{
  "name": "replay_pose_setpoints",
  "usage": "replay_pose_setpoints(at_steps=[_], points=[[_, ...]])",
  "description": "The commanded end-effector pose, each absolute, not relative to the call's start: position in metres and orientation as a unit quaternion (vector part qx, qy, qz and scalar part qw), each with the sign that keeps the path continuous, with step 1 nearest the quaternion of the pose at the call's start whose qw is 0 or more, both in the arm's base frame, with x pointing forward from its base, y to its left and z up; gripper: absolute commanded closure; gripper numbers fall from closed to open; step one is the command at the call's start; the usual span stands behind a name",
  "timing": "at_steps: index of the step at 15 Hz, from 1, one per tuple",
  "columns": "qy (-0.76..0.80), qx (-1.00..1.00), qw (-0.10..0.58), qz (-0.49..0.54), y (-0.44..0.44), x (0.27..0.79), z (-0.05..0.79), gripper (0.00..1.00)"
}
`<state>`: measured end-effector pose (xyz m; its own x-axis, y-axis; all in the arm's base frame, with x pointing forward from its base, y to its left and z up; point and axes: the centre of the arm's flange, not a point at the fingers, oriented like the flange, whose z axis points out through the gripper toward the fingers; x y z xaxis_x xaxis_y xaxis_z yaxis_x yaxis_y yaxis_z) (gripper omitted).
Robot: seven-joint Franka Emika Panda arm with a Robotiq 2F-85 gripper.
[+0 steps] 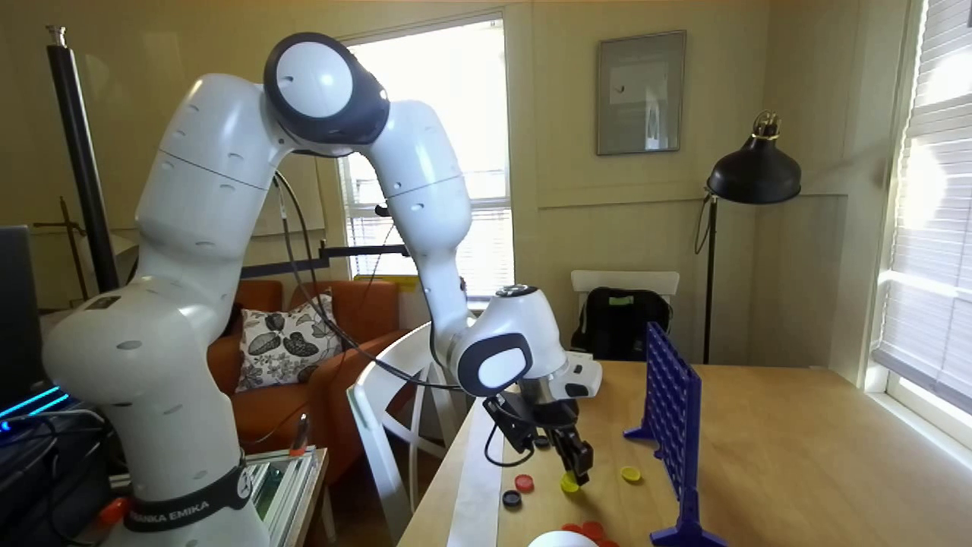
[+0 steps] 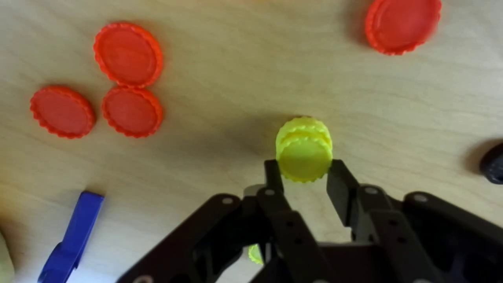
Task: Put one yellow chip in the blue gameboard.
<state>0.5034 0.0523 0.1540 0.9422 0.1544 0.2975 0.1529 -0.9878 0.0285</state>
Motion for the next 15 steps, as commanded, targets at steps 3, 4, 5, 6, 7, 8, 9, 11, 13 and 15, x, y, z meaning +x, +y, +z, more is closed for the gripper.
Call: replay_pose_setpoints(at_steps=[3,4,5,6,7,8,9,11,13,15], points=[[0.085,0.983,0.004,0.162,0.0546,0.4963,0.1595,0.9],[0.084,0.983,0.004,0.163,0.0547,0.4961,0.1599,0.9],[0.084,0.983,0.003,0.164,0.0547,0.4961,0.1606,0.9],[0.084,0.983,0.002,0.166,0.0547,0.496,0.161,0.9],[0.084,0.982,0.002,0.167,0.0547,0.496,0.1613,0.9],[0.085,0.982,0.002,0.168,0.0548,0.496,0.1614,0.9],[0.085,0.982,0.001,0.169,0.055,0.496,0.1615,0.9],[0.086,0.982,0.002,0.168,0.055,0.4949,0.1609,0.9],[0.085,0.982,0.002,0.167,0.0544,0.4936,0.1605,0.9],[0.085,0.982,0.002,0.167,0.0538,0.4931,0.1608,0.9]])
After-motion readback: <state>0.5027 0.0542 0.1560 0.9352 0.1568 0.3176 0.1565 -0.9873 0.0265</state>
